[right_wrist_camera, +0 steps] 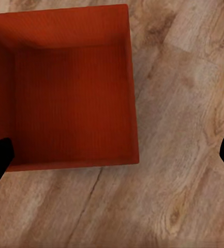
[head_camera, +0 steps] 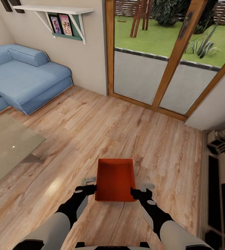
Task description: Move the two storage containers from the living room to the garage. In the garage, place one container on the floor and stack the other container on top of it (either order is fine).
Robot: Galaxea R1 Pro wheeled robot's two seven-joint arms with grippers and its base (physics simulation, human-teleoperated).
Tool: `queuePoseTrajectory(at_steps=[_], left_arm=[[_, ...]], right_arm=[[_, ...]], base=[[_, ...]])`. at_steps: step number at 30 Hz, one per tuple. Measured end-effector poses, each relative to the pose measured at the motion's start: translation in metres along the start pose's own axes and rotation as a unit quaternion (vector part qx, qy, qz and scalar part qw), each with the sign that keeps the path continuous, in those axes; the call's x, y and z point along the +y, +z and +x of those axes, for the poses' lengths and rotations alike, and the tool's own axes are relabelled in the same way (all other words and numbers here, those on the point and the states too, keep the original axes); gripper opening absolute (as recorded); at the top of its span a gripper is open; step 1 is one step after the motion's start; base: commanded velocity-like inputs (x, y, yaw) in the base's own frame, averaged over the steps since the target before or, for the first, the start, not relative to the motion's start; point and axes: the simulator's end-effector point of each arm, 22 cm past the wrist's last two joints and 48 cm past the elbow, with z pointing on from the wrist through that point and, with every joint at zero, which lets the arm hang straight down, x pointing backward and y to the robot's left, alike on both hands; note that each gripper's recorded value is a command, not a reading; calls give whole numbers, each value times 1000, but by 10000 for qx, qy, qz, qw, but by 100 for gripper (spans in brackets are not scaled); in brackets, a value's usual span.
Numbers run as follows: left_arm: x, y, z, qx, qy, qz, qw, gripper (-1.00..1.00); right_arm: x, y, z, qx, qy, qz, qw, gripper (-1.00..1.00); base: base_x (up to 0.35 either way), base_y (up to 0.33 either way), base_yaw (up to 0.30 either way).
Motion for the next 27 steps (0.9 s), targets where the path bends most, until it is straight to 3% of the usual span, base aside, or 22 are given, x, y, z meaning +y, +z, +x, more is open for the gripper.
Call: queuePoseTrajectory(at_steps=[8,14,27], left_arm=[[5,0,-5,-159,37,-88,9998,100],[4,0,-10,-266,28,-98,9996,100],[6,-1,-18,-355,33,-111,9993,100]], right_arm=[[-6,0,2,39,-18,45,10000,100],[-5,0,11,246,-90,28,9997,100],[-9,0,12,278,-134,34,9995,100]], base=[[0,0,0],[0,0,0],[0,0,0]])
